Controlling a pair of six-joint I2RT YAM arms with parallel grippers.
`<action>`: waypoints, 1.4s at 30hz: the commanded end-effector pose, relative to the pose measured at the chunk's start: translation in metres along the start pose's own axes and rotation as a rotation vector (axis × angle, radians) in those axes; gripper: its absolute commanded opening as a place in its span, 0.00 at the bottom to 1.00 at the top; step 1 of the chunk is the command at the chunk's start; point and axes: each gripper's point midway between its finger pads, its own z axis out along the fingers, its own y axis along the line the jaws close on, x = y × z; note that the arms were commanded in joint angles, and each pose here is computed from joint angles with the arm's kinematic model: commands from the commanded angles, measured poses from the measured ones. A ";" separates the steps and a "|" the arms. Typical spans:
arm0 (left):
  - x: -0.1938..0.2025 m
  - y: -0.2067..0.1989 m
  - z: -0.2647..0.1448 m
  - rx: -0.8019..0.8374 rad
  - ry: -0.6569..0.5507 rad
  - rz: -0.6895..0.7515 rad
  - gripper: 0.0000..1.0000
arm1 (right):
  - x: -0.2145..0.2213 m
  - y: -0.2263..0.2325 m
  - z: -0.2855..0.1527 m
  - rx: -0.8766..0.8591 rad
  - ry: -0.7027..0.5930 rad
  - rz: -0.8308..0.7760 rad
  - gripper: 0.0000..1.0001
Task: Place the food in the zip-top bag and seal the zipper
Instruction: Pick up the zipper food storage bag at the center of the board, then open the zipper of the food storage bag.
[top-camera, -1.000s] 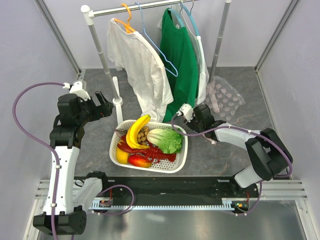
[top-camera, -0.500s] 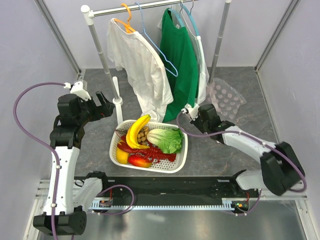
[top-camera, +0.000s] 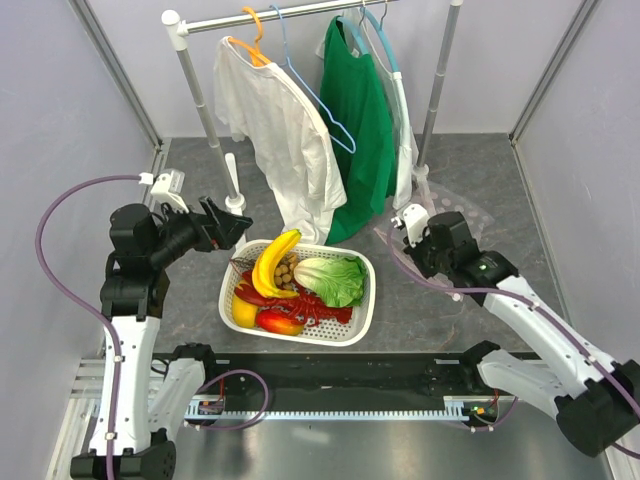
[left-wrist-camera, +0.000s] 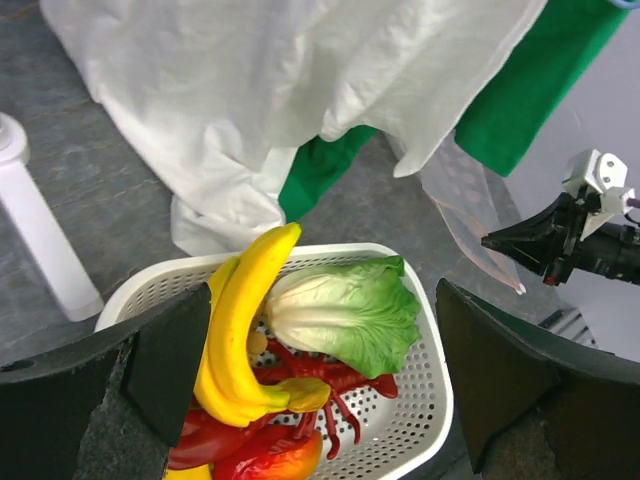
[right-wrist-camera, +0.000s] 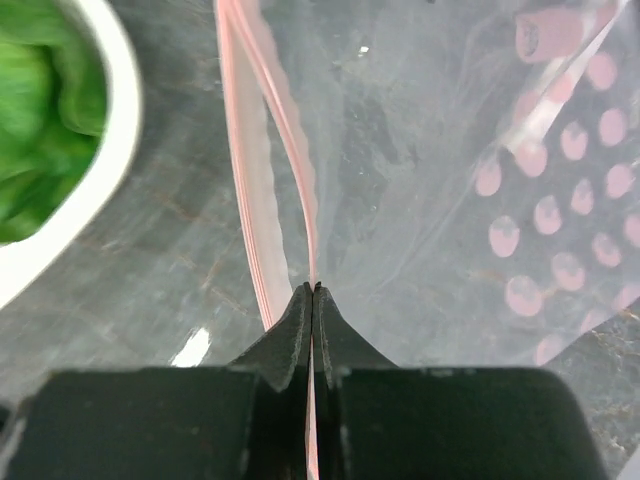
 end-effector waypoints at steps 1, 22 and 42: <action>-0.001 -0.029 -0.002 0.162 0.002 -0.022 1.00 | -0.037 0.006 -0.047 -0.066 -0.086 0.047 0.00; 0.107 -0.112 0.075 0.329 0.308 -0.098 0.90 | -0.150 0.079 -0.086 -0.506 -0.301 0.779 0.00; 0.152 -0.145 0.134 0.203 0.447 -0.085 0.53 | -0.139 0.075 -0.078 -0.413 -0.269 0.820 0.00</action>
